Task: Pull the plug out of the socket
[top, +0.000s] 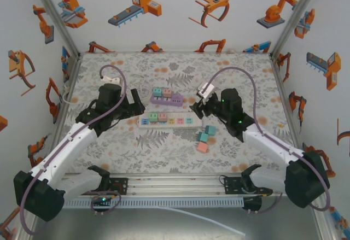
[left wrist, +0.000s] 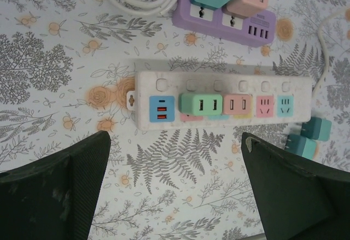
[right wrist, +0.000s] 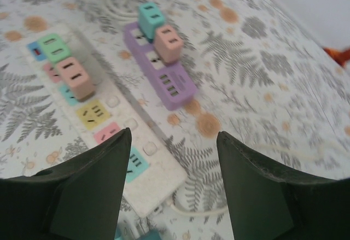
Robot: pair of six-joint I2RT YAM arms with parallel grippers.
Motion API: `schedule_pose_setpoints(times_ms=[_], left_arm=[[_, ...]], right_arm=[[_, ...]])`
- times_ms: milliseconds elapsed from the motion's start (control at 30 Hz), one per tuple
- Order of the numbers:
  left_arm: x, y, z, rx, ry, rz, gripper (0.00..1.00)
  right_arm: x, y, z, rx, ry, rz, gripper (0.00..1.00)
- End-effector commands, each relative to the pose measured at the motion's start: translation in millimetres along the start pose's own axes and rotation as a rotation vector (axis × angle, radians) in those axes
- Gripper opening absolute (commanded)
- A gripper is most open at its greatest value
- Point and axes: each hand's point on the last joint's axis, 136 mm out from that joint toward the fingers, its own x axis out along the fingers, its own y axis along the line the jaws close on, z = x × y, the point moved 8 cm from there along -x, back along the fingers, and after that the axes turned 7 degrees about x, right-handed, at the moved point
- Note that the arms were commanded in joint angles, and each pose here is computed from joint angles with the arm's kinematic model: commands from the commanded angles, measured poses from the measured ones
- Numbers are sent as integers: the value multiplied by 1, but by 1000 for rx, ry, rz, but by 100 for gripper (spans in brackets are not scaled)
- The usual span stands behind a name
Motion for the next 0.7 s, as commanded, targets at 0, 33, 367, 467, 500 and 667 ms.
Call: schedule_pose_setpoints(times_ms=[0,33,367,467,500,667], left_arm=[[6,9,-6,-57,47,34,97],[8,11,-7,-67,56,39,97],[34,25,-18,-168,169,63,97],[45,28,-21,-196,213,65,98],[49,29,-22,-203,230,60,98],[63,30,-26,-216,281,51,98]], right_arm=[[11,18,13,-97,-30,241,60],[15,19,14,-92,-21,265,60],[56,32,15,-99,181,383,61],[69,43,14,-125,240,438,61],[74,46,13,-129,263,454,61],[97,52,9,-129,326,503,60]])
